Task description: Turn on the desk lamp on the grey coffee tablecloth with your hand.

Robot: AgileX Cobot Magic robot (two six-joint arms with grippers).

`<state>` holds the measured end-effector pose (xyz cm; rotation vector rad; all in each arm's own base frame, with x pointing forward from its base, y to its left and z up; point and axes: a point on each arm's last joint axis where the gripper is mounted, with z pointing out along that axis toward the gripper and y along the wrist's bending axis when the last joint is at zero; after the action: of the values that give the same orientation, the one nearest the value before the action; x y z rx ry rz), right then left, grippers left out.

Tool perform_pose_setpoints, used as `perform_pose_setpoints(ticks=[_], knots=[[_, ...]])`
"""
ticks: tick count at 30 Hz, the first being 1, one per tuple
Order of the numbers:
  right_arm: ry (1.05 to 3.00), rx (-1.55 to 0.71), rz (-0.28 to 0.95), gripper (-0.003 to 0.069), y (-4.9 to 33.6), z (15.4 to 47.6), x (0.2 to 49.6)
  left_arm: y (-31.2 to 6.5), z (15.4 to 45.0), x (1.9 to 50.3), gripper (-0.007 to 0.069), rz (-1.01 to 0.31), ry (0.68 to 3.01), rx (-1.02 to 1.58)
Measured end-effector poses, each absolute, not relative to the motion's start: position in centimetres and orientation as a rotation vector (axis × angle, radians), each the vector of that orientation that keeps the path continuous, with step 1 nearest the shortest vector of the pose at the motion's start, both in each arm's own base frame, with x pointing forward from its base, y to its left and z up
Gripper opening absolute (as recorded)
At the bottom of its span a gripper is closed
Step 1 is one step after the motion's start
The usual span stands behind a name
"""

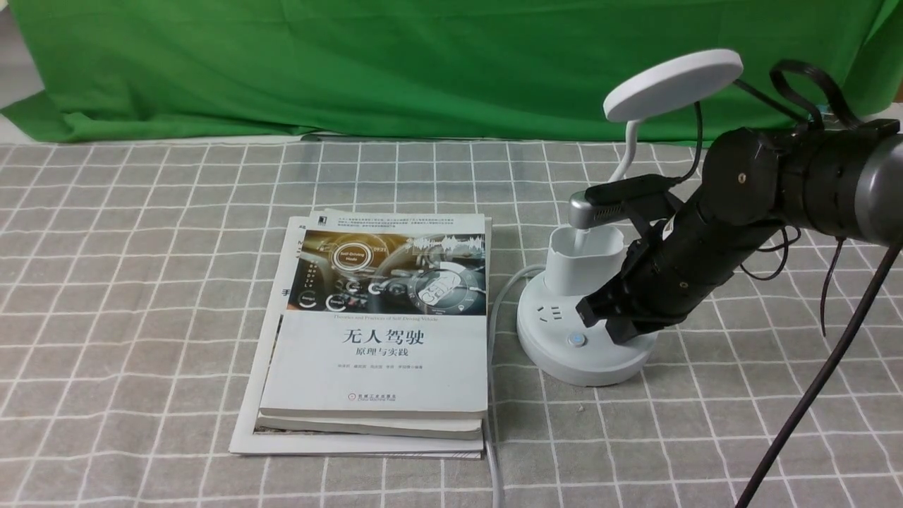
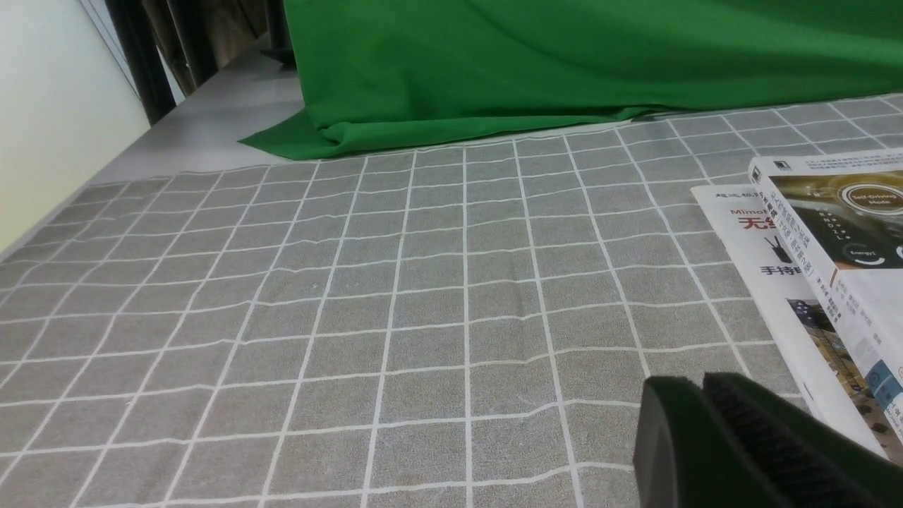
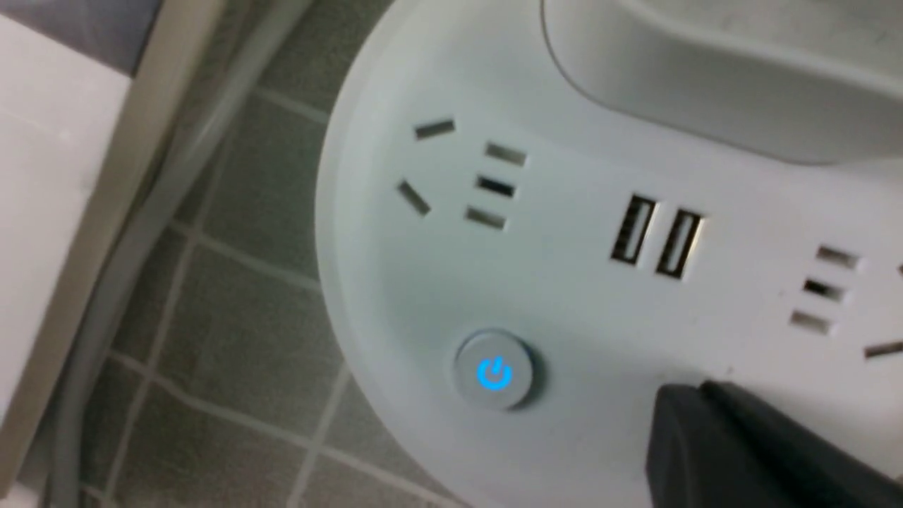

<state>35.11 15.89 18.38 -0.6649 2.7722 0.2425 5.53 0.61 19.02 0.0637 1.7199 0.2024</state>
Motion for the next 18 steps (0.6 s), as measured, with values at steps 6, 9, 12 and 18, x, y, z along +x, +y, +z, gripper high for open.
perform_pose_setpoints(ticks=[6,9,12,18], knots=[[2.708,-0.691,0.265,0.0034,15.8,22.1,33.5,0.6,19.0,5.5,0.0019,0.203,1.720,0.065],[2.680,-0.698,0.273,0.0034,15.4,24.0,32.1,0.6,19.0,5.5,0.0019,0.203,1.720,0.065],[2.688,-0.700,0.274,0.0034,14.5,24.5,30.1,0.6,19.0,5.5,0.0019,0.203,1.720,0.065],[2.648,-0.682,0.283,0.0034,11.8,26.3,24.0,0.6,19.0,5.5,0.0019,0.203,1.720,0.065]])
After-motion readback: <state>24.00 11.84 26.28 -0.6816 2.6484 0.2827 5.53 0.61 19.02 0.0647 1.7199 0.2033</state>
